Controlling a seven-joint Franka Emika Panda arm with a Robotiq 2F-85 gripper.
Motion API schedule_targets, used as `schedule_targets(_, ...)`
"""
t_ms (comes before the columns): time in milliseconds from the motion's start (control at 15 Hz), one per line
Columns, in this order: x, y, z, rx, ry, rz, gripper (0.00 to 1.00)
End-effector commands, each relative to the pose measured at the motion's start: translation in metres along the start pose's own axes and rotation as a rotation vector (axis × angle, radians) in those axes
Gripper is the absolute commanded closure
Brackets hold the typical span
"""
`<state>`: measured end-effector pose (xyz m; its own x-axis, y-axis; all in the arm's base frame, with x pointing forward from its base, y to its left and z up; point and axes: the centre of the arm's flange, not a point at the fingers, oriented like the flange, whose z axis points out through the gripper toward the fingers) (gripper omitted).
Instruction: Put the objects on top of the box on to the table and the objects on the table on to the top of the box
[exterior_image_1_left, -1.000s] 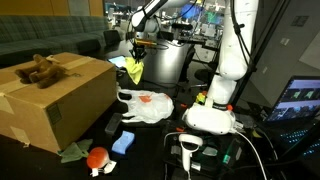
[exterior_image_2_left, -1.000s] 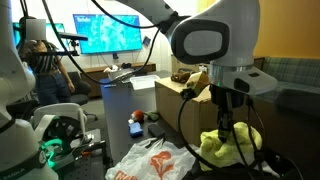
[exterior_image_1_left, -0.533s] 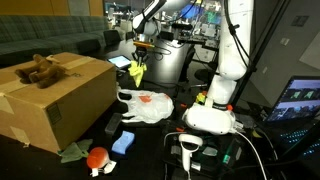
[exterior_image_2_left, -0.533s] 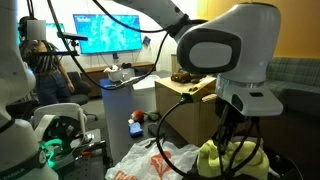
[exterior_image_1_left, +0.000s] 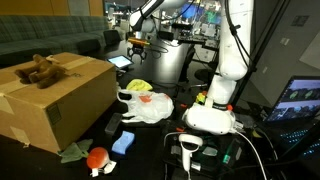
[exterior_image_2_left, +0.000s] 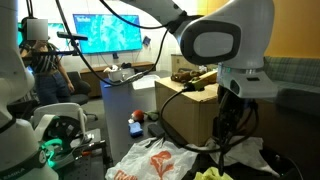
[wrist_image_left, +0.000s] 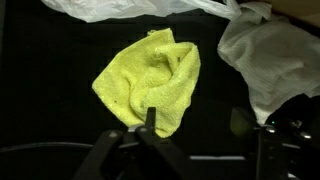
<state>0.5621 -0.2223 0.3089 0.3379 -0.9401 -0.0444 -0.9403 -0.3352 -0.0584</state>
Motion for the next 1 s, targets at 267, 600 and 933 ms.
schedule_targets(267,-0.108,-0.079,-0.091,-0.146,0.278,-0.362,0.00)
schedule_targets(600,-0.189,-0.142,-0.153,-0.183,0.461,-0.627,0.00)
schedule_targets(933,-0.251,-0.193,-0.182,-0.133,0.520,-0.890,0.00)
